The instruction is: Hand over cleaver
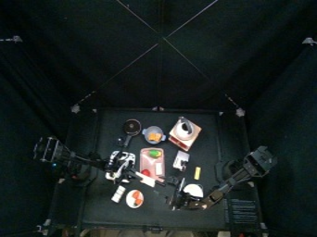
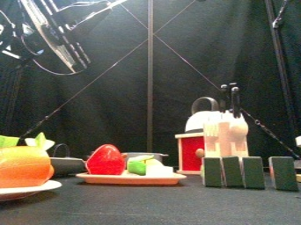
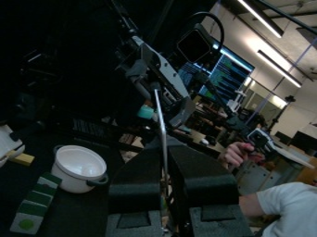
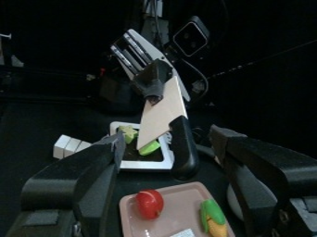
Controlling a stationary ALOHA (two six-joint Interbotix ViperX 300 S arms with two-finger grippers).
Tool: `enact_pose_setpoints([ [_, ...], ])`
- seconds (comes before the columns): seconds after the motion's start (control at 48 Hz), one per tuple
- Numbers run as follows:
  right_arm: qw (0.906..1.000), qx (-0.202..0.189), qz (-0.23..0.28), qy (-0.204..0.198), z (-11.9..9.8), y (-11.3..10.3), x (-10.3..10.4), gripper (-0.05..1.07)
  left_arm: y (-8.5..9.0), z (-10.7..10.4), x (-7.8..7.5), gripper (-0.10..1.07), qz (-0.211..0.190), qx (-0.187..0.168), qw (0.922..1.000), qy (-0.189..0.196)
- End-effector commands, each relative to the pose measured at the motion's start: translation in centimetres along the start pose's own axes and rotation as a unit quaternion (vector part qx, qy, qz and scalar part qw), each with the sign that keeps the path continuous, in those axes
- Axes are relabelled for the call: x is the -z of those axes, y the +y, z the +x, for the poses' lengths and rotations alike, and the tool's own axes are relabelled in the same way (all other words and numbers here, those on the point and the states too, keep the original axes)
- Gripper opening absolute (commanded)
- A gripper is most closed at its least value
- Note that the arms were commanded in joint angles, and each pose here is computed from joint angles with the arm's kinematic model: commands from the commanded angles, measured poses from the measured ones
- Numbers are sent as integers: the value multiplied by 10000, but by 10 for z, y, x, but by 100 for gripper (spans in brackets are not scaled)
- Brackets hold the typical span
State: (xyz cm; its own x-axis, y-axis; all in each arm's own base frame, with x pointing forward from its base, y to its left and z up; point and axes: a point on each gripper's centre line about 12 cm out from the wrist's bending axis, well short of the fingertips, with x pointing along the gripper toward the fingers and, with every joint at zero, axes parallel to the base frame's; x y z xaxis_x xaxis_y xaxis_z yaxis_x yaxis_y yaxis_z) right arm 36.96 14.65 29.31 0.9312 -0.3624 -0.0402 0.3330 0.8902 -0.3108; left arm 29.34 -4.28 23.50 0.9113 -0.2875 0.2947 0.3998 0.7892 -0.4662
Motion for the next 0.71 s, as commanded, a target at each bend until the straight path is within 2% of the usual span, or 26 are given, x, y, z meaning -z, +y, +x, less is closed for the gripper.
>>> enact_pose_setpoints([
  [0.0, 9997, 120, 123, -150, -5, -7, -13, 101, -3, 0, -9, 38, 54, 61, 9998, -162],
  [0.688, 9997, 157, 147, -74, -6, -4, -9, 101, -2, -6, -11, 38, 73, 7, 9998, -176],
])
